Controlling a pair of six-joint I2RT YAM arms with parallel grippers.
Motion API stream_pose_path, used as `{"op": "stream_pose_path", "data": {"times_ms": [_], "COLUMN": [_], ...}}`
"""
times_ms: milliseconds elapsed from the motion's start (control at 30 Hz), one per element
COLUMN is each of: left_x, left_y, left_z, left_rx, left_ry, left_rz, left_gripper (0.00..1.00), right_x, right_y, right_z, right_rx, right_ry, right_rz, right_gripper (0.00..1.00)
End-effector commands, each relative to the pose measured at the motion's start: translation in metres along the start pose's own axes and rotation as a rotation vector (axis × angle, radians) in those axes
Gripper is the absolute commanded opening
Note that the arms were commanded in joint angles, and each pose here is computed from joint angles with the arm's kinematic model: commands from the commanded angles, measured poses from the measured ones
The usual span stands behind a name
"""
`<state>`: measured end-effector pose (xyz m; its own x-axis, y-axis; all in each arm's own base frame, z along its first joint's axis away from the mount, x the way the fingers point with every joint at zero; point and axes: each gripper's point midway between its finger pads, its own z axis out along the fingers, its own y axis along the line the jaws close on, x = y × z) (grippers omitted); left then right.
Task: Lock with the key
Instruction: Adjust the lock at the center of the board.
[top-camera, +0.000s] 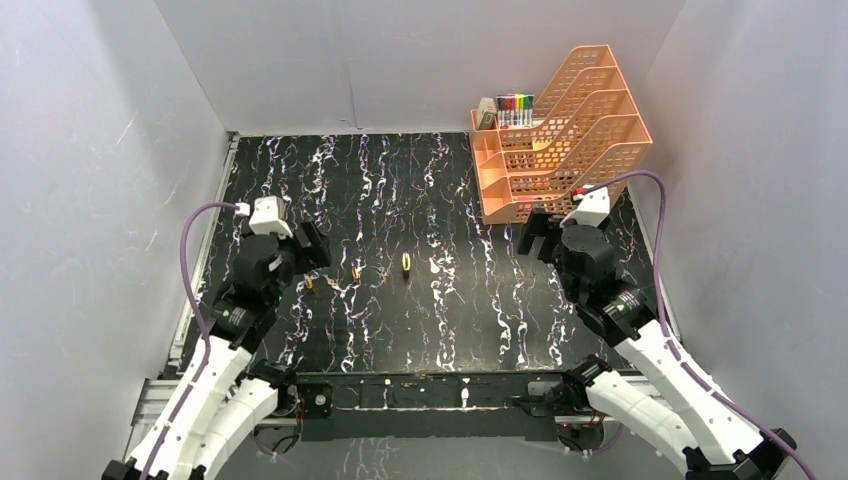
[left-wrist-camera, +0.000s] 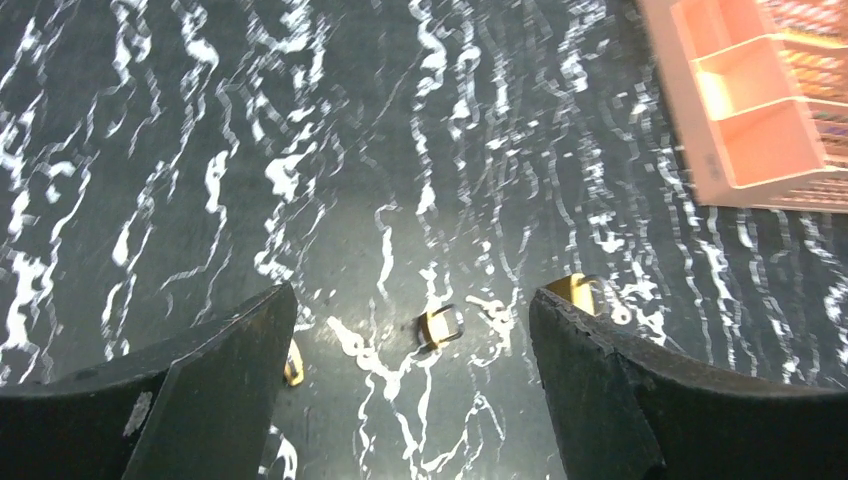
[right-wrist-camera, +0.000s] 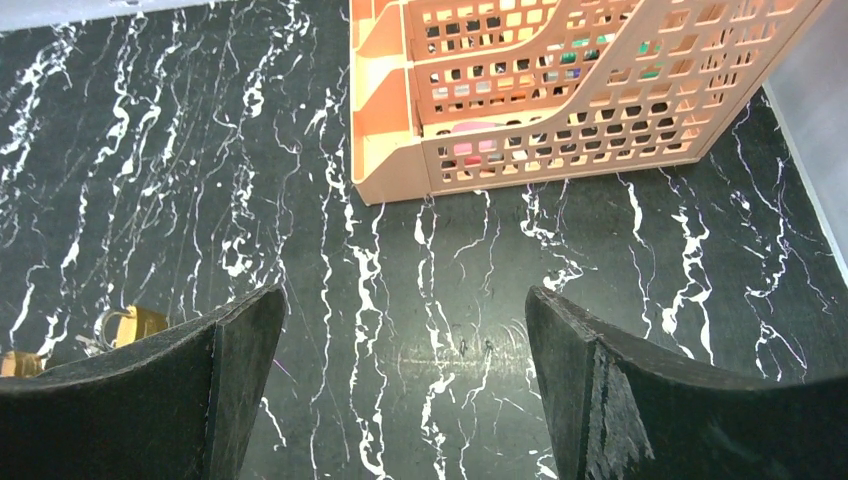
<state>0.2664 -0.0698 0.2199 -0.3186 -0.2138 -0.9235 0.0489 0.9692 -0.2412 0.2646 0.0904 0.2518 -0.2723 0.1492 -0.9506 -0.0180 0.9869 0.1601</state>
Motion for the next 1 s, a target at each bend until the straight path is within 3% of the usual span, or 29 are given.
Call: {"op": "stream_pose_path", "data": {"times_ms": [0, 200, 367, 600, 967], "left_x": [0.019, 0.074, 0.110, 0.123, 0.162], "left_y": [0.031, 0.034, 0.041, 0.055, 0.066], "left_z": [0.000, 0.008, 0.014, 0.019, 0.022], "left_rx": [-0.227, -0.312, -0.354, -0.372, -0.411], "left_ry": [0.158, 0.426, 0.572, 0.624, 0.801], "left_rz": [-0.062, -0.113, -0.172, -0.226, -0.234], "left_gripper": [0.86, 0.84, 0.79, 0.75, 0.58], "right_x": [0.001, -0.006, -0.008, -0.009, 0.002], "right_y": [-0.003, -0.008, -0.014, -0.021, -0.012], "right_z": [-0.005, -0.016, -0.027, -0.039, -0.031], "right_rx": [0.001, -0.016, -0.019, -0.035, -0.054], "right_ry": [-0.005, -0.041, -0.055, -0.100, -0.035], "right_rz": [0.020, 0.013, 0.010, 0.035, 0.005], "right_gripper": [0.98, 0.99, 0.98, 0.98, 0.99]}}
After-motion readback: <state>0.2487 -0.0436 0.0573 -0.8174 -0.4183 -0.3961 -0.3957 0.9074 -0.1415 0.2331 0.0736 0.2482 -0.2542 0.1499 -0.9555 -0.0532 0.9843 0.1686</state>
